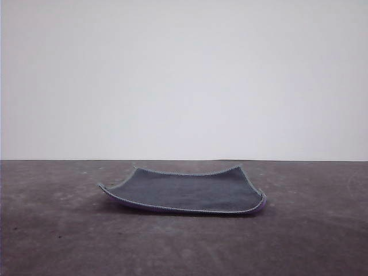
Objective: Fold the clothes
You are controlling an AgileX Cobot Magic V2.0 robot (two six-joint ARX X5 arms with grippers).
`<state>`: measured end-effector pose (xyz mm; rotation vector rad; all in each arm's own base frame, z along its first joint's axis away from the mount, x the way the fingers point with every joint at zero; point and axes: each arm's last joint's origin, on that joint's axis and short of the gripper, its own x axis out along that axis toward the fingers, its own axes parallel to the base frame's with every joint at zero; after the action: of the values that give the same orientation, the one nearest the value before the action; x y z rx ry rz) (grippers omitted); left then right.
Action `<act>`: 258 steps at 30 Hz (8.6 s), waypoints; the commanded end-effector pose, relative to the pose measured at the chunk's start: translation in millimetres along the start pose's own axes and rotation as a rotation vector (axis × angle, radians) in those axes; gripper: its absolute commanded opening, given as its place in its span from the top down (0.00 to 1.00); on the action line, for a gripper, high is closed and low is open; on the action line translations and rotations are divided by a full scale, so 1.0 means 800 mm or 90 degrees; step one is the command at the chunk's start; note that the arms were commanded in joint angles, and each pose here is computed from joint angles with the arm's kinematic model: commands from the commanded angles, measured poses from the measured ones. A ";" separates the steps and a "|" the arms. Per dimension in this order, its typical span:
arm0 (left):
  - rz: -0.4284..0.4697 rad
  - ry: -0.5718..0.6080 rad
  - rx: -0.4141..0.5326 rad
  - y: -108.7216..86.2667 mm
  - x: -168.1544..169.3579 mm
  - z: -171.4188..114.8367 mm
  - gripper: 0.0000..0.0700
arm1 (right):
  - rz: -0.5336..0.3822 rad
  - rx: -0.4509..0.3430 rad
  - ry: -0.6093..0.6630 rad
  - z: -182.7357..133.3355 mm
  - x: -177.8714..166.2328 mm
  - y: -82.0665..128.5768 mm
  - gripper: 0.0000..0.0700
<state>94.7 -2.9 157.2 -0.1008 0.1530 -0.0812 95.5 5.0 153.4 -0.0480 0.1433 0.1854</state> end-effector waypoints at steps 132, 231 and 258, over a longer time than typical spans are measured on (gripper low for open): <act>-0.303 0.446 -0.116 -0.087 0.437 0.070 0.43 | 0.331 0.261 0.414 0.074 0.420 0.026 0.14; -0.454 0.854 -0.022 -0.133 0.341 0.125 0.98 | 0.523 0.242 0.868 0.120 0.354 0.068 1.00; -0.448 0.795 -0.018 -0.123 0.340 0.146 0.32 | 0.515 0.208 0.758 0.163 0.350 0.046 0.22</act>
<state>372.2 -113.5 231.3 -0.1248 1.4111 -0.8351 376.4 100.2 227.9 0.2714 1.4475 0.9083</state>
